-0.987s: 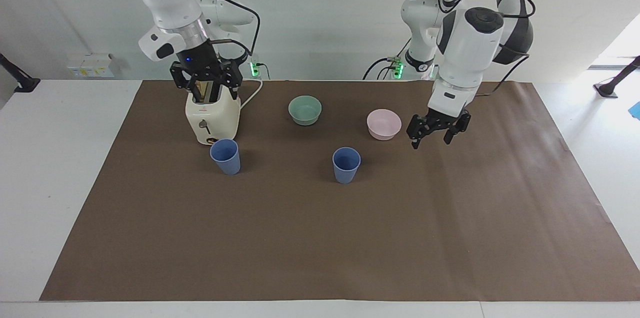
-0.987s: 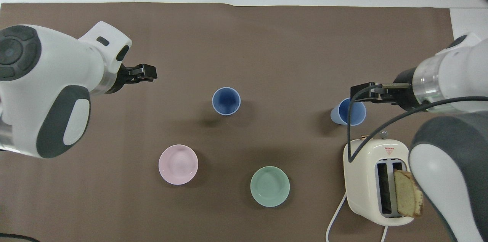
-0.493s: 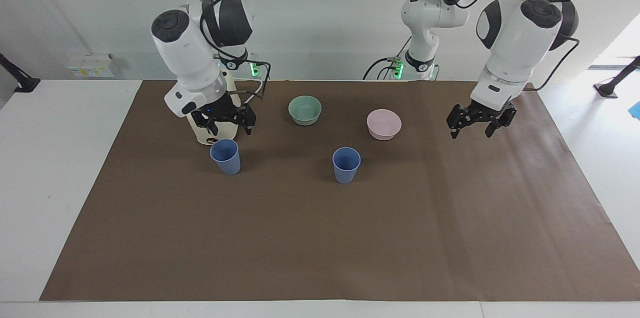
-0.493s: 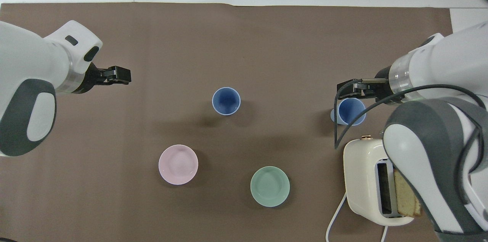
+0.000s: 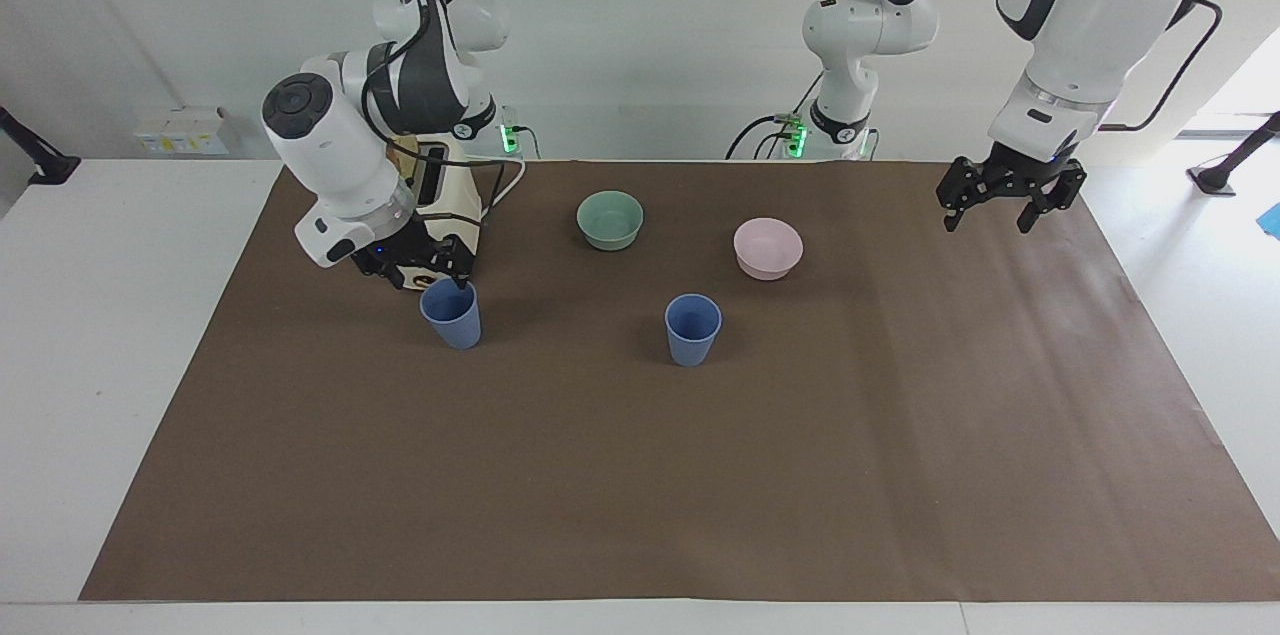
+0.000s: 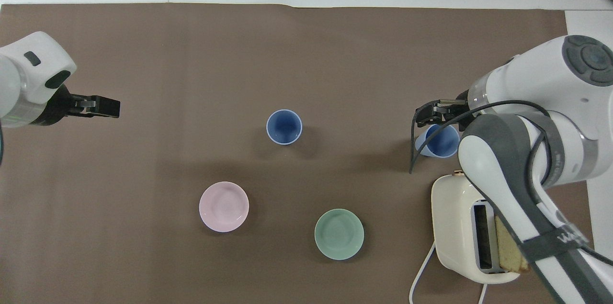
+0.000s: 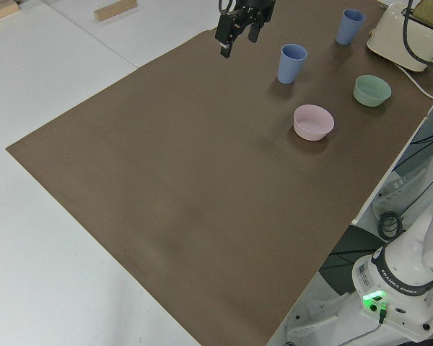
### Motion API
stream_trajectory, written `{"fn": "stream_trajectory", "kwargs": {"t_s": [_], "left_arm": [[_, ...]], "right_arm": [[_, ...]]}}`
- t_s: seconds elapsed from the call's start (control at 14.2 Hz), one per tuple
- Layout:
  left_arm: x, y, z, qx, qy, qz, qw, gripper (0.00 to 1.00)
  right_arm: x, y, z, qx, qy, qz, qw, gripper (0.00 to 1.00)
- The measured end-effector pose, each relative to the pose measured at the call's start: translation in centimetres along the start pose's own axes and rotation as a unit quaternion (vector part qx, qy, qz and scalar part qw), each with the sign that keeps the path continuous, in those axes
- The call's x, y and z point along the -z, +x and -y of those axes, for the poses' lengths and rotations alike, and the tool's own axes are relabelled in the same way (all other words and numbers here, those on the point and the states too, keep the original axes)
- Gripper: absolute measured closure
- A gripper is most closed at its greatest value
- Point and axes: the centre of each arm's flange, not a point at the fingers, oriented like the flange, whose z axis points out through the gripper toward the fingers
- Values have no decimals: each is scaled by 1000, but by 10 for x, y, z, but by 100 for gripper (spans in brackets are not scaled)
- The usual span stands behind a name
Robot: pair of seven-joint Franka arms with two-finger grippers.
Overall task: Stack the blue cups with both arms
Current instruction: 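Carry the blue cup with the right gripper over the placed blue cup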
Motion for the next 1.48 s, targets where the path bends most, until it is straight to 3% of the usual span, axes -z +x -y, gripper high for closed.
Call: {"fn": "stream_trajectory", "kwargs": {"t_s": [0.42, 0.85, 1.27, 1.48], "left_arm": [[65, -13, 0, 0, 0, 9, 1000, 0], [89, -17, -1, 0, -4, 4, 1000, 0], [91, -18, -5, 0, -18, 6, 1000, 0], [93, -19, -5, 0, -21, 4, 1000, 0]], "right_arm": [[-13, -17, -20, 4, -14, 16, 1000, 0], [-32, -10, -31, 8, -22, 4, 1000, 0], [-67, 0, -34, 8, -18, 14, 1000, 0], [-75, 1, -34, 9, -17, 19, 1000, 7]]}}
